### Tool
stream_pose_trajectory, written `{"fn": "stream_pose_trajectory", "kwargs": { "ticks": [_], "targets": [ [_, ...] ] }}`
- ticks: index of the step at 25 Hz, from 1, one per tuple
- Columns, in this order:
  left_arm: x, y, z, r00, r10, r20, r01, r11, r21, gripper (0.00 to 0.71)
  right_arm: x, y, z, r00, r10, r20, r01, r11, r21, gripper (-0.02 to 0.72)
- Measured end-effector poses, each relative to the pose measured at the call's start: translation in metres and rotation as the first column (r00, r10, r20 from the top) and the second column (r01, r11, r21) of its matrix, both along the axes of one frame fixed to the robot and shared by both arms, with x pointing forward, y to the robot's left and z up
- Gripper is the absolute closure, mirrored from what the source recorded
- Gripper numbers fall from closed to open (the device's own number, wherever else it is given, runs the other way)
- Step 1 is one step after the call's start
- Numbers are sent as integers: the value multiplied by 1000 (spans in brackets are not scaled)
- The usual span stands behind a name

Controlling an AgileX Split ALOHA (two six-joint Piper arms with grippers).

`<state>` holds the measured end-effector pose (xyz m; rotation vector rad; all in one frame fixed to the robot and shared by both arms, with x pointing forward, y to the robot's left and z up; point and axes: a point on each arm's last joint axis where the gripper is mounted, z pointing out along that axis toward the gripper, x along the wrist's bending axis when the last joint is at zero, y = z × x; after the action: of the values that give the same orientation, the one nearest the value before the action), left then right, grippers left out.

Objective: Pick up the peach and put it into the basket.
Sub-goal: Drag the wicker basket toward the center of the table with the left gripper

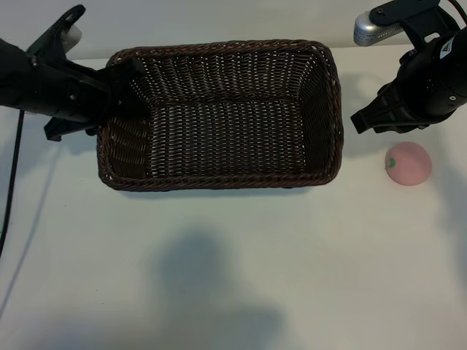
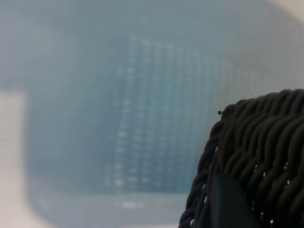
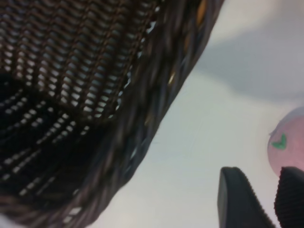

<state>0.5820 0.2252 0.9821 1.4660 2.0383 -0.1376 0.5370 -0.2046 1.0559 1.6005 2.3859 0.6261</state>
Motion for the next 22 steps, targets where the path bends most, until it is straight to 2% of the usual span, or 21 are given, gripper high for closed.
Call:
{"fn": "stream_pose_trajectory", "kwargs": {
  "ticks": [7, 15, 22],
  "targets": [
    [24, -13, -15, 1000, -21, -17, 21, 1000, 0, 380, 0, 0, 0, 1000, 0, 0, 0, 1000, 0, 449],
    [44, -20, -29, 999, -14, -35, 14, 1000, -7, 380, 0, 0, 0, 1000, 0, 0, 0, 1000, 0, 449],
    [50, -39, -44, 997, -44, -61, 44, 999, -6, 380, 0, 0, 0, 1000, 0, 0, 0, 1000, 0, 449]
  ]
}}
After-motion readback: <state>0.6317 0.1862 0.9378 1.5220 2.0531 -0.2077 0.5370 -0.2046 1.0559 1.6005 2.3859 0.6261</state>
